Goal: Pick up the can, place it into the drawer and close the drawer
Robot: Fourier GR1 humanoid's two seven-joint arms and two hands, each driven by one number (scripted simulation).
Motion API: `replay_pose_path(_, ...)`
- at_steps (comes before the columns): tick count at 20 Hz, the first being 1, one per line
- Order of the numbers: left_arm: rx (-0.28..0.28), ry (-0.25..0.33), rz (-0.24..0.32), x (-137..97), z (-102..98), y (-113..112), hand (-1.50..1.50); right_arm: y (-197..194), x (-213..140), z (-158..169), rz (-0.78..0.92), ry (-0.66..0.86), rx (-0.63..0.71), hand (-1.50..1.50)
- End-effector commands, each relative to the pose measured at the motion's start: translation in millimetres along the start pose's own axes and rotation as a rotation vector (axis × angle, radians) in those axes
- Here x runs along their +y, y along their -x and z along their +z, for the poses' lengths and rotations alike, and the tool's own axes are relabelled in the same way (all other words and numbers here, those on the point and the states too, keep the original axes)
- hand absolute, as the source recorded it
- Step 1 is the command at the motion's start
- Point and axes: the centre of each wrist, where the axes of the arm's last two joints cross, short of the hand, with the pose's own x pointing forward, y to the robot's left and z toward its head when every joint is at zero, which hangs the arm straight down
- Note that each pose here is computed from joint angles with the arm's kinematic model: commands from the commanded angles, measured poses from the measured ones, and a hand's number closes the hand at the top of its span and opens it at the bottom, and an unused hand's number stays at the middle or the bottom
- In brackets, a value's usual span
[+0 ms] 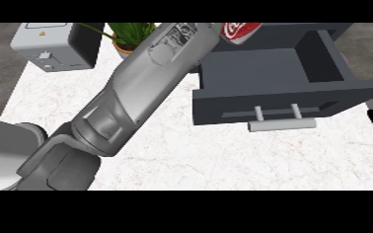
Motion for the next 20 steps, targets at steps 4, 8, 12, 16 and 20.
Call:
replay_pose_path(4,0.033,-0.009,-0.015,-0.5,-4.5,13.6,1.5,4.9,5.7,-3.7,-0.02,0.009,0.003,-1.5)
replay_pose_path(8,0.003,-0.042,-0.049,-7.6,1.5,20.8,1.5,5.1,9.3,-8.3,-0.005,-0.034,0.005,-1.5)
replay_pose_path(12,0.005,-0.059,-0.112,-1.7,-3.9,33.4,1.5,3.1,4.1,-22.4,0.005,-0.032,-0.015,-1.5)
replay_pose_path(16,0.017,-0.078,-0.133,0.7,0.6,55.1,1.5,-0.2,1.4,-22.5,-0.014,-0.044,-0.025,-1.5)
replay_pose_path(20,-0.019,-0.063,-0.154,-0.8,1.1,55.6,1.5,1.3,14.8,-26.8,-0.003,-0.02,-0.029,-1.5)
